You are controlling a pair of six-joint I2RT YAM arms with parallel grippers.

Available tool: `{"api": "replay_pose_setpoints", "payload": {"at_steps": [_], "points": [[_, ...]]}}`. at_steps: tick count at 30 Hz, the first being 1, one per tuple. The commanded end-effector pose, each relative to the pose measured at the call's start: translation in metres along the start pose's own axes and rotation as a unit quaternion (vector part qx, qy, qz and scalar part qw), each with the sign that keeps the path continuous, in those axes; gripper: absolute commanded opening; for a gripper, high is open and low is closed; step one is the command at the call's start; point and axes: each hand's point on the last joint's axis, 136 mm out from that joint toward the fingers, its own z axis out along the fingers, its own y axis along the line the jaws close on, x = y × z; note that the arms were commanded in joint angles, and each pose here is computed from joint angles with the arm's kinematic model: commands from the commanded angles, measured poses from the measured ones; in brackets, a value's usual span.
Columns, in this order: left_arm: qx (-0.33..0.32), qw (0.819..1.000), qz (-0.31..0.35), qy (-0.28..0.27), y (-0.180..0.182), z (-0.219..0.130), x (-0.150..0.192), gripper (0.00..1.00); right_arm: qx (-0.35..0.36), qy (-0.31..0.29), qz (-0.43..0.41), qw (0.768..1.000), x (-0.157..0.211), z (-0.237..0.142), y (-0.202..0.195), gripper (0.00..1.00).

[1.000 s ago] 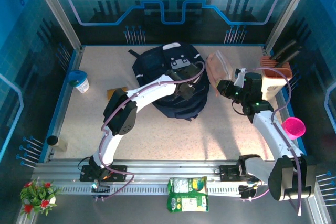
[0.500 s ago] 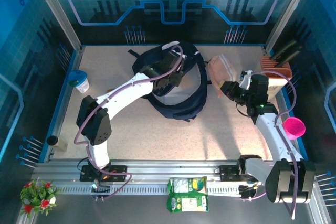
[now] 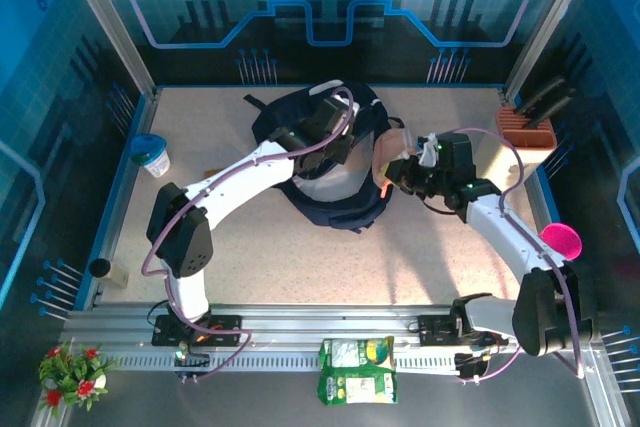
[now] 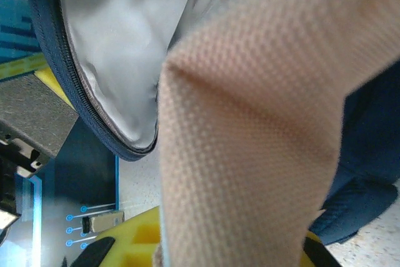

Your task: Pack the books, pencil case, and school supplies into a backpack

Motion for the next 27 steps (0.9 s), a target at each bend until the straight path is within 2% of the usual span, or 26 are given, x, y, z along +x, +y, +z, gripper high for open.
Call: {"api": "replay_pose_setpoints", "payload": {"at_steps": [1, 8, 11, 17, 22, 27], "points": [[0.020, 0.994, -0.021, -0.110, -0.007, -0.040, -0.065, 0.00, -0.035, 0.000, -0.004, 0.999, 0.001, -0.001, 0.024, 0.07], [0.004, 0.995, -0.019, -0.102, -0.004, -0.032, -0.059, 0.00, 0.039, -0.115, -0.044, 0.992, -0.016, -0.043, 0.009, 0.09], [0.001, 0.995, -0.020, -0.100, -0.004, -0.029, -0.059, 0.00, 0.033, -0.126, -0.059, 0.990, -0.017, -0.050, 0.013, 0.10], [0.000, 0.994, -0.023, -0.108, -0.003, -0.032, -0.066, 0.00, -0.017, -0.043, -0.030, 0.998, 0.001, -0.022, 0.018, 0.09], [0.007, 0.993, -0.018, -0.114, -0.005, -0.037, -0.071, 0.00, -0.068, 0.027, -0.019, 0.997, 0.016, 0.004, 0.032, 0.10], [0.021, 0.992, -0.027, -0.120, -0.008, -0.044, -0.076, 0.00, -0.072, 0.066, -0.007, 0.995, 0.016, 0.035, 0.034, 0.11]]}}
